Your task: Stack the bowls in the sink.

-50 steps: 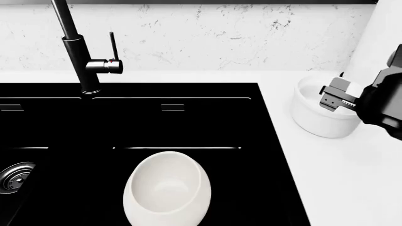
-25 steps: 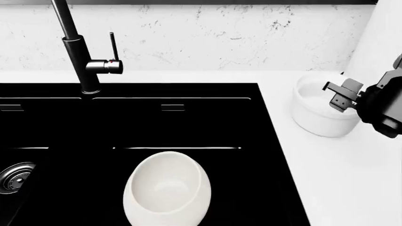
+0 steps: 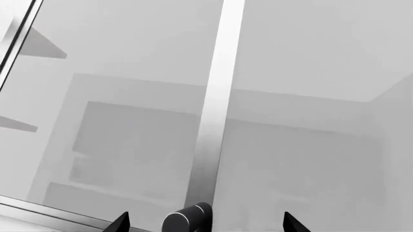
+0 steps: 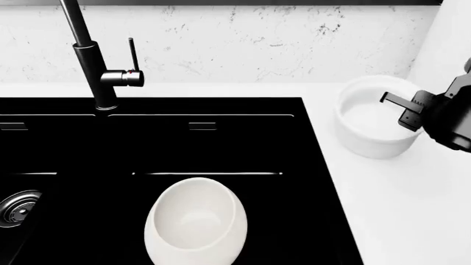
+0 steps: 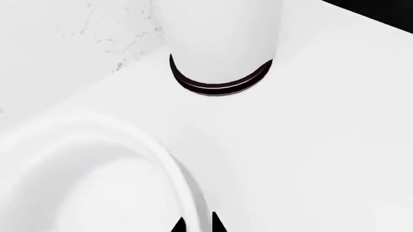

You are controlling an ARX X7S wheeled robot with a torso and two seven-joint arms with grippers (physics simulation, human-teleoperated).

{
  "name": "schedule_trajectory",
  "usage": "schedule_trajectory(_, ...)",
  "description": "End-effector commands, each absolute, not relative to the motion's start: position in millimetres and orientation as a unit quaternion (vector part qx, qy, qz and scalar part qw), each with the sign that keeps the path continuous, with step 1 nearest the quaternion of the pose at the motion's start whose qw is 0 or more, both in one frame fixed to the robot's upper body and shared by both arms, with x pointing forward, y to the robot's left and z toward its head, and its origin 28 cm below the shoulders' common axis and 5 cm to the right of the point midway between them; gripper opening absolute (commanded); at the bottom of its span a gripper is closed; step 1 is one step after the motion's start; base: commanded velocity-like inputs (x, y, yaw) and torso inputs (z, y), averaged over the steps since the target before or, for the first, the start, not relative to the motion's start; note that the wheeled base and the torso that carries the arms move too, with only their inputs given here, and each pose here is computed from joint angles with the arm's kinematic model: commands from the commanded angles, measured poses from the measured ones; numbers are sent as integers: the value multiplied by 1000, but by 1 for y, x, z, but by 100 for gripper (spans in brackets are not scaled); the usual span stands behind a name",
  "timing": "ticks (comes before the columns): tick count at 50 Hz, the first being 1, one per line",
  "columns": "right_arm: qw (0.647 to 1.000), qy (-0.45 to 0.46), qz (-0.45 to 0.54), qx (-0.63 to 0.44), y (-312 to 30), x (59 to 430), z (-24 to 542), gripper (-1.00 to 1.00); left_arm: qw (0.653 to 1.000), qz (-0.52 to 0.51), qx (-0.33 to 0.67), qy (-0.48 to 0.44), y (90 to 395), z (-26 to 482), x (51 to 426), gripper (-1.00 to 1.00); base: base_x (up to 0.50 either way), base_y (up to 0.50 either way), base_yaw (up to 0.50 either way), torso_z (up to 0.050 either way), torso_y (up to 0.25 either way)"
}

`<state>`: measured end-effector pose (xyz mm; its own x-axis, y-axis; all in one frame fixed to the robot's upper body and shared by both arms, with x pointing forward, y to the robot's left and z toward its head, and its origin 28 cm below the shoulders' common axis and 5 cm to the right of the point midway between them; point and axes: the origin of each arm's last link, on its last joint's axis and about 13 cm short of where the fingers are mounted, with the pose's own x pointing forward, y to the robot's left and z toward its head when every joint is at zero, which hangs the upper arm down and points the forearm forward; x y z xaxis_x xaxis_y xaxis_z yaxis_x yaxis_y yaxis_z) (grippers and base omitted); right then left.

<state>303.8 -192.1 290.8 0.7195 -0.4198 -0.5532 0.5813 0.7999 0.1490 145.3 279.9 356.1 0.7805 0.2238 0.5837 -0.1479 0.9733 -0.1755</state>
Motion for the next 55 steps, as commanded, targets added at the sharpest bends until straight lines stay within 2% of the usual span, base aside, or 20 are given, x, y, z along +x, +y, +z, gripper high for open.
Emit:
schedule_trajectory(1,930,209,-245,178,-186,300,313,-100,942,99,-60,-316,280,356,145,100,0,0,0,0,0)
schedule_trajectory(20,948,122,-185,230,-179,292,354,-100,941,100,-60,-318,281,357,144,100,0,0,0,0,0)
schedule_trajectory(37,985,83,-35,146,-134,282,400,-100,941,101,-58,-317,280,356,144,100,0,0,0,0,1)
schedule_trajectory(55,994,87,51,50,-104,276,397,-100,941,103,-58,-318,282,356,143,100,0,0,0,0,1)
